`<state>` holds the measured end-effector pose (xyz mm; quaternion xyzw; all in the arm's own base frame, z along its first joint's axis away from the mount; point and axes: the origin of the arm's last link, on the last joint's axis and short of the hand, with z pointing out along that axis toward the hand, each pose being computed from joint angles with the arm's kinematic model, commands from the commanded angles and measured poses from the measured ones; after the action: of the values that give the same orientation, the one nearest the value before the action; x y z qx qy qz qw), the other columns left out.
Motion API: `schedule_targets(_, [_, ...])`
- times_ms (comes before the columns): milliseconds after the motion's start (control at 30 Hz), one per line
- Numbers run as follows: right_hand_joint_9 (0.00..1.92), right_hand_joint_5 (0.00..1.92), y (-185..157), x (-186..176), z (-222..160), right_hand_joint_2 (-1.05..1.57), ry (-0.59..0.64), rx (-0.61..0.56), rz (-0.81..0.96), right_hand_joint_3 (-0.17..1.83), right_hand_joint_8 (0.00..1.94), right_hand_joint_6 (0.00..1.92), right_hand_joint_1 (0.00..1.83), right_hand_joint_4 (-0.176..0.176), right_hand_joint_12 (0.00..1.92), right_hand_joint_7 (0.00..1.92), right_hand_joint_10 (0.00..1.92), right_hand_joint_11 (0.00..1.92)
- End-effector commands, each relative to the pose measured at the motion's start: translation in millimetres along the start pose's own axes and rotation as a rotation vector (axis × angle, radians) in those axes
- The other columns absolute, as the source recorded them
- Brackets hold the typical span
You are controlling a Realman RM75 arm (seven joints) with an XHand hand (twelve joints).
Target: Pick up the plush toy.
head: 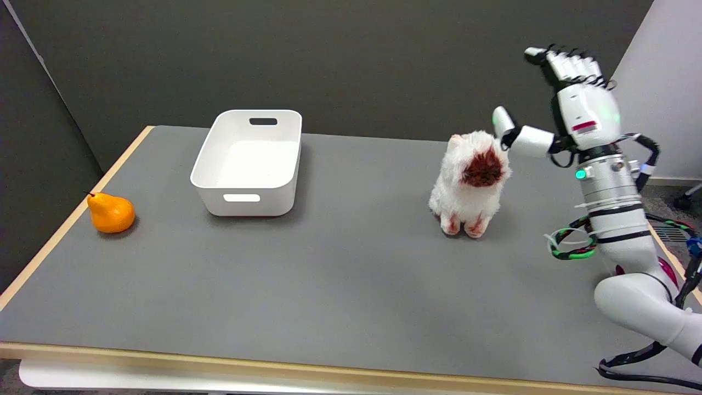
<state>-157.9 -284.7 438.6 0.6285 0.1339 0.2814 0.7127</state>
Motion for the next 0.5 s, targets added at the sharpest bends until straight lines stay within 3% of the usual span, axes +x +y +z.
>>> schedule_targets(33, [0.09, 0.20, -39, -80, -24, 0.59, -0.349, 0.027, 0.072, 0.93, 0.43, 0.47, 0.35, -0.034, 1.05, 0.23, 0.72, 0.00])
schedule_targets(300, [0.11, 0.20, 7, -103, -20, 0.59, -0.377, -0.133, 0.103, 0.93, 0.44, 0.47, 0.33, -0.035, 1.06, 0.24, 0.73, 0.00])
schedule_targets(500, [0.11, 0.20, 22, -115, 11, 0.59, -0.368, -0.173, 0.143, 0.93, 0.44, 0.47, 0.33, -0.034, 1.06, 0.24, 0.73, 0.00])
